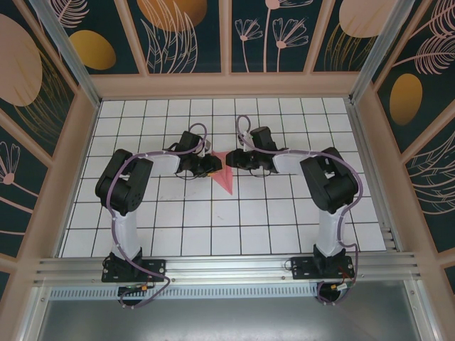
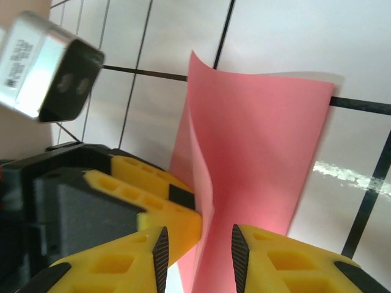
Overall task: Fold a paper plane with a square sheet of paper (fold left side to right side)
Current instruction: Fourth fold the wing at the center of the table.
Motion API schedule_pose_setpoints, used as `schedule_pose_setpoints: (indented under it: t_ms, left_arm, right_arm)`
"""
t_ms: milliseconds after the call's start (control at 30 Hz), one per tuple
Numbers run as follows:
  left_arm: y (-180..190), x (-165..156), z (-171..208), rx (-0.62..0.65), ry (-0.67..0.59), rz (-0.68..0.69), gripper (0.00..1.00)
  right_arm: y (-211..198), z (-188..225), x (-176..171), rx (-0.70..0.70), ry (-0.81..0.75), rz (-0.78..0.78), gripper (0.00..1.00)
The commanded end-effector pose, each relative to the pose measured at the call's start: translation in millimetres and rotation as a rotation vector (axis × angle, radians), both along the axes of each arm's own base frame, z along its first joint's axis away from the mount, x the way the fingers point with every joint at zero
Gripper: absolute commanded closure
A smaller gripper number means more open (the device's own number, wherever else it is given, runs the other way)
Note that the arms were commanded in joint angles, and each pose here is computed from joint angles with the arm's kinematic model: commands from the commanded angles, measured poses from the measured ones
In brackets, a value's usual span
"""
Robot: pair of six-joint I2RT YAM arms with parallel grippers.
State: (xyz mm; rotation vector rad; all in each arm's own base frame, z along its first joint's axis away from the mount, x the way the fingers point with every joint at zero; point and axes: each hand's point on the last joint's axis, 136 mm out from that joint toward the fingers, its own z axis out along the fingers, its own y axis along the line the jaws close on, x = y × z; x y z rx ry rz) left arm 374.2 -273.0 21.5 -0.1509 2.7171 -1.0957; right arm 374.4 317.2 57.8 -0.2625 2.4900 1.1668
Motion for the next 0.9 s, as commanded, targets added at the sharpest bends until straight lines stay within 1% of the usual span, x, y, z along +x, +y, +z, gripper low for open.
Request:
schedule_pose_setpoints:
  t_ms: [0, 133, 333, 433, 600, 867]
  left_arm:
    - [17, -9, -31, 0.117, 0.041, 0.015, 0.66]
    - [17, -9, -31, 0.119, 0.041, 0.016, 0.66]
    - [17, -8, -31, 0.118, 0.04, 0.016, 0.65]
    - [17, -8, -32, 0.121, 0.042, 0.016, 0.64]
    - [17, -9, -33, 0.122, 0.046, 0.013, 0.64]
    - [17, -9, -32, 0.122, 0.045, 0.013, 0.63]
  right_arm:
    - [8, -1, 2, 0.018, 0.028, 0.021, 0.64]
    - [10, -7, 2, 0.02, 0.047, 0.029, 0.69]
    - [7, -17, 1, 0.008, 0.068, 0.027, 0.86]
    - [2, -22, 3, -0.019, 0.073, 0.016, 0.92]
    - [-8, -33, 7, -0.082, 0.076, -0.009, 0.93]
    - [-13, -39, 11, -0.111, 0.074, -0.023, 0.93]
